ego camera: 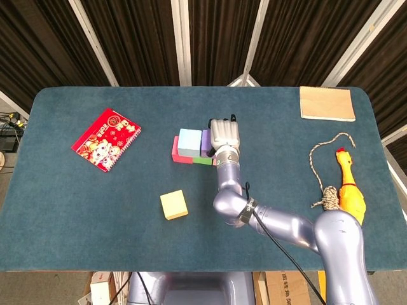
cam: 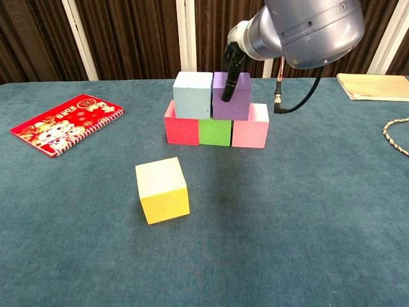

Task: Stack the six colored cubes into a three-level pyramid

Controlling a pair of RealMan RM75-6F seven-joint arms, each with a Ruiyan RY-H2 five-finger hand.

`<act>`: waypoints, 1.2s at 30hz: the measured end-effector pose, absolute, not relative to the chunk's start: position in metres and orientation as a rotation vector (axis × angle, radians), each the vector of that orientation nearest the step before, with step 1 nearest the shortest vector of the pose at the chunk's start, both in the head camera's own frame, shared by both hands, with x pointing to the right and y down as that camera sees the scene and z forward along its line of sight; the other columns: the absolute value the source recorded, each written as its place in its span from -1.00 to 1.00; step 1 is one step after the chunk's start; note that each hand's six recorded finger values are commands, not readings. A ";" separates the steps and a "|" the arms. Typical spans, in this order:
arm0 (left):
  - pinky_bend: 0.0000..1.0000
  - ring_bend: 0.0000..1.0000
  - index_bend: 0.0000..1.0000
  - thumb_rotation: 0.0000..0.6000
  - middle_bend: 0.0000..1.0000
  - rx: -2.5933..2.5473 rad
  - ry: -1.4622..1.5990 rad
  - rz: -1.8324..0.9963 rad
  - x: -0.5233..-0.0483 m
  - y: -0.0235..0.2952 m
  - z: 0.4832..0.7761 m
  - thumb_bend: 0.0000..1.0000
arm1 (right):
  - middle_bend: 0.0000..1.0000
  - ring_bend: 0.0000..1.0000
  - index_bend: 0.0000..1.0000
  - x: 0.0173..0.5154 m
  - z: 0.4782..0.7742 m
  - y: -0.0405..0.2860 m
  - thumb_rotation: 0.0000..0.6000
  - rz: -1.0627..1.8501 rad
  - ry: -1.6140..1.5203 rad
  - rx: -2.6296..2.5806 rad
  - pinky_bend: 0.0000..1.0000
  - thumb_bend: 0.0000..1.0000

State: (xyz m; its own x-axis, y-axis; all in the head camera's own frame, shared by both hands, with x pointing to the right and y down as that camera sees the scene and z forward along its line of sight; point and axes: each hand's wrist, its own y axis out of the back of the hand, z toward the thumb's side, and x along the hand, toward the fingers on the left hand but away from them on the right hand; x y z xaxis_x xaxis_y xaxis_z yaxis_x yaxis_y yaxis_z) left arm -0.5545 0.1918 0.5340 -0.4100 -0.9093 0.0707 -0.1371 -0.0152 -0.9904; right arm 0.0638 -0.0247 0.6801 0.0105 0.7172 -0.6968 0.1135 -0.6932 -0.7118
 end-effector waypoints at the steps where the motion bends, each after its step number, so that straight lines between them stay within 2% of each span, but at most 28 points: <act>1: -1.00 -0.99 -0.68 1.00 -0.81 -1.108 1.603 -1.490 -0.555 0.192 0.534 -0.37 | -0.33 -0.57 -0.39 0.064 0.680 -0.025 1.00 1.728 -0.853 -1.832 -1.00 -0.74; 17: -1.00 -0.99 -0.68 1.00 -0.81 -1.110 1.603 -1.490 -0.554 0.192 0.534 -0.37 | -0.36 -0.57 -0.39 0.063 0.680 -0.022 1.00 1.724 -0.837 -1.849 -1.00 -0.74; 36: -1.00 -0.99 -0.68 1.00 -0.81 -1.118 1.605 -1.486 -0.553 0.192 0.535 -0.37 | -0.39 -0.57 -0.41 0.066 0.666 -0.026 1.00 1.717 -0.852 -1.847 -1.00 -0.74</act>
